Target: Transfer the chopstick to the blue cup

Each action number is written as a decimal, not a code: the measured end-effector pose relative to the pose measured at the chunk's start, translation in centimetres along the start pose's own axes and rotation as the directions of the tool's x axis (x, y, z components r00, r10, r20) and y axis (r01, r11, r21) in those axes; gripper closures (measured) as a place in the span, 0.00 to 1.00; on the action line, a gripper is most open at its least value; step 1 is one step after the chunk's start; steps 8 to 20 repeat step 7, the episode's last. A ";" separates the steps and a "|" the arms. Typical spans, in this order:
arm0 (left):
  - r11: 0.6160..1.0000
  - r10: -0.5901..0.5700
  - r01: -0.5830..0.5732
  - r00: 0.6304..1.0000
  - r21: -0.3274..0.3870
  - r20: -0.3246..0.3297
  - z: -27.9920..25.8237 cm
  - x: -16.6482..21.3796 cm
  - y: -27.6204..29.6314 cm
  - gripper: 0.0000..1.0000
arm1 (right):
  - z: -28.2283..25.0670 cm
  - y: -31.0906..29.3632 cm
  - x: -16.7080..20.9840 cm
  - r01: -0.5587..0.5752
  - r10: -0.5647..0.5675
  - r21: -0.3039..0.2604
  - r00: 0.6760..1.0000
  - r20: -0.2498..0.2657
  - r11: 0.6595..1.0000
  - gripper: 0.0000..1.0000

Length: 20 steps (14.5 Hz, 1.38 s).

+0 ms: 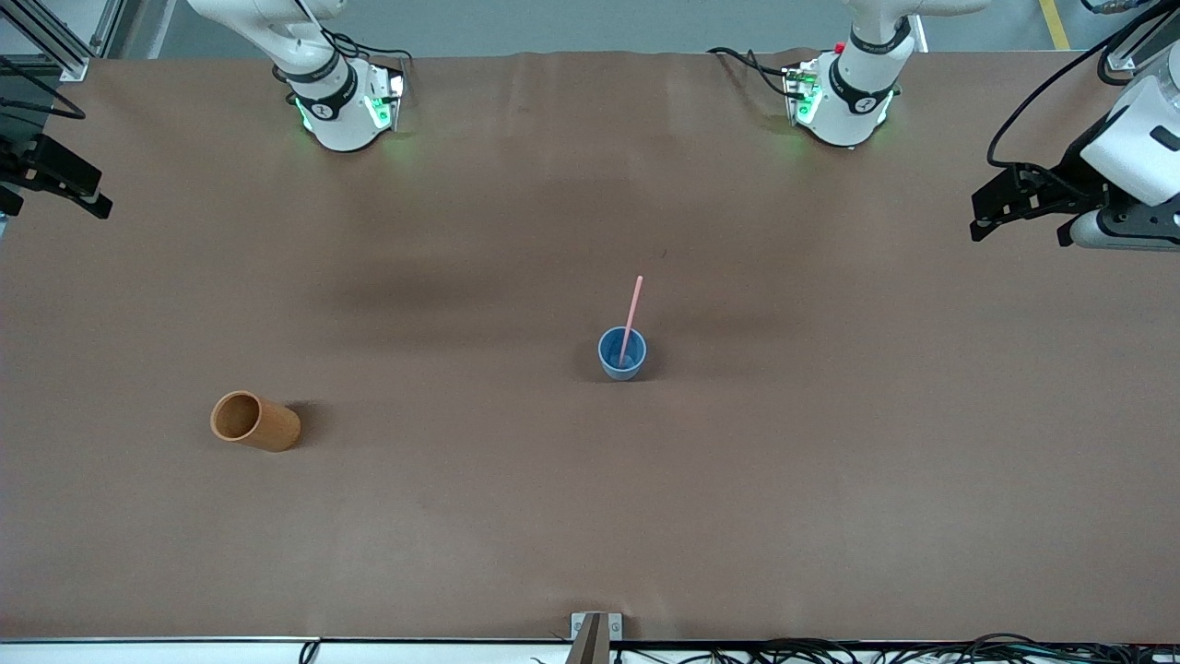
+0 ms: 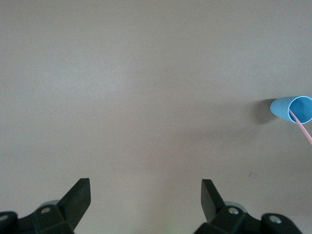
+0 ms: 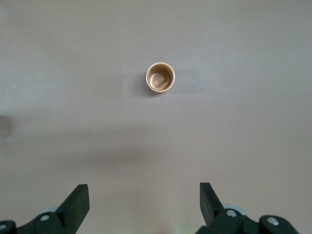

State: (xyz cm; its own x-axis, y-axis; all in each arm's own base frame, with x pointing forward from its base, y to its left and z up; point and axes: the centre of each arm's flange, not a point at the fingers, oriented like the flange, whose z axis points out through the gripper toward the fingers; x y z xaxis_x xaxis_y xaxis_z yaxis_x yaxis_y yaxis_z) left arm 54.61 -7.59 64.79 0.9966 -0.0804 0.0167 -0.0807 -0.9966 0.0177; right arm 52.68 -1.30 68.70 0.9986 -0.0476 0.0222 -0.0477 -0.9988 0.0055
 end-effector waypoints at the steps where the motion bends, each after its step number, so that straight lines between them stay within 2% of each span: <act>1: 1.000 0.000 0.000 1.000 0.000 0.000 0.0 0.0 0.0 0.00 | 0.0 0.0 0.0 0.000 0.000 0.000 1.000 0.000 1.000 0.00; 20: 1.000 0.000 0.000 1.000 0.000 -0.001 0.0 0.0 0.0 0.00 | 0.0 0.0 0.0 0.001 -0.001 0.001 1.000 -0.004 1.000 0.00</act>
